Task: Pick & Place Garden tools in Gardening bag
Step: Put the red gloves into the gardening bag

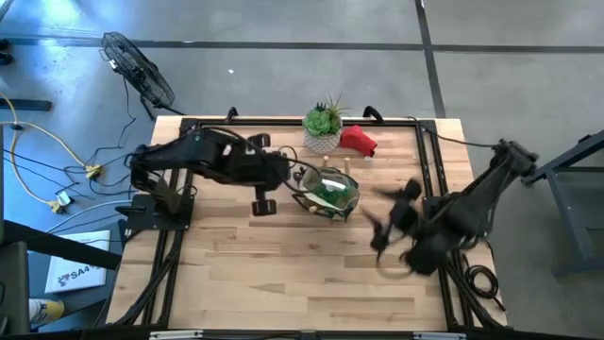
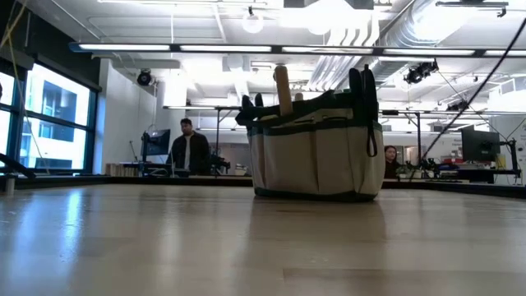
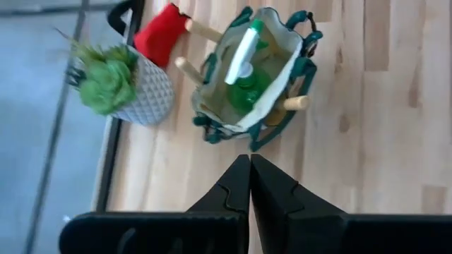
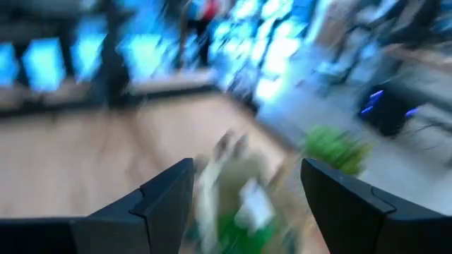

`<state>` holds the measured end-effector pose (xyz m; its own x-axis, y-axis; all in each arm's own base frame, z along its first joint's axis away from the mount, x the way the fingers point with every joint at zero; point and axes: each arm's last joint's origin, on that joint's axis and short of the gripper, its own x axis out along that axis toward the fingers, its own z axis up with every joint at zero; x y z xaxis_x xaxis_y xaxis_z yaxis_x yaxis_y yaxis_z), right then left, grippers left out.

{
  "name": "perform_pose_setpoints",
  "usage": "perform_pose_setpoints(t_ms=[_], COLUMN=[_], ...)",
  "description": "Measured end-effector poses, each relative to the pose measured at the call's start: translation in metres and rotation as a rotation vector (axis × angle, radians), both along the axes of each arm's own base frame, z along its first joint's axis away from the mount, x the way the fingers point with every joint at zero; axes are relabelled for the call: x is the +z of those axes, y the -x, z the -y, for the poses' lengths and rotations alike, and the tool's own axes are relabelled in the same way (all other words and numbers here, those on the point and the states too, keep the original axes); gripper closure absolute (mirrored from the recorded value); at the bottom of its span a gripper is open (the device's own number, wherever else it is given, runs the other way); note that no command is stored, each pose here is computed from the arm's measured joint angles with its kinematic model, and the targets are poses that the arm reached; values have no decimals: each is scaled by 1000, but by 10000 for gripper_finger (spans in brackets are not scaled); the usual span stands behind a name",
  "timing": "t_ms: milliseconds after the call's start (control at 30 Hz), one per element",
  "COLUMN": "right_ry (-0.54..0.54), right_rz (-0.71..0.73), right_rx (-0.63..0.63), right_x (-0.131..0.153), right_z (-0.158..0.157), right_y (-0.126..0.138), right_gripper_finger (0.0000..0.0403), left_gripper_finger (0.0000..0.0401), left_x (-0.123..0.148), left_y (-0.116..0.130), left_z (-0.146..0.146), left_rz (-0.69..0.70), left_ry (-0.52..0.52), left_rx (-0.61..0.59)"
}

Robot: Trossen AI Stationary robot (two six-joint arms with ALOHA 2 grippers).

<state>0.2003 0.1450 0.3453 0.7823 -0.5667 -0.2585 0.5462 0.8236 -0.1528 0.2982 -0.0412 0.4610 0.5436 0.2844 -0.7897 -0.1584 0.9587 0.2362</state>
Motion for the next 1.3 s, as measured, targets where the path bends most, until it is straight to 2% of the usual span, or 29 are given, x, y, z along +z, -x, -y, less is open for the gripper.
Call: perform_pose_setpoints(t_ms=[100,167,333,500,667,767,1000,1067,1167,1300], right_ry=[61,110,152,269,369,382,394,385,371,321], right_rz=[78,55,21,-95,-181,-202,-257,-280,-264,-247], right_rx=[-80,-94,-162,-215,-284,-293,-214,-147,-151,-88], right_x=[21,30,43,42,41,41,39,38,38,38], right_z=[19,30,59,75,86,89,88,87,86,85], right_y=[5,6,3,-5,-10,-11,-12,-13,-13,-15], right_gripper_finger=[149,149,149,149,149,149,149,149,149,149], left_gripper_finger=[393,393,393,393,393,393,393,393,393,393], left_x=[5,7,10,3,-16,-33,-74,-85,-96,-107], left_y=[5,8,13,14,13,12,11,7,3,-2], left_z=[-8,-16,-44,-81,-120,-139,-167,-169,-165,-149], left_rz=[-5,-6,-24,-87,-186,-244,-361,-364,-368,-384], left_ry=[-40,-56,-102,-193,-209,-196,-133,-111,-18,78], left_rx=[-35,-34,3,140,268,324,407,407,371,323])
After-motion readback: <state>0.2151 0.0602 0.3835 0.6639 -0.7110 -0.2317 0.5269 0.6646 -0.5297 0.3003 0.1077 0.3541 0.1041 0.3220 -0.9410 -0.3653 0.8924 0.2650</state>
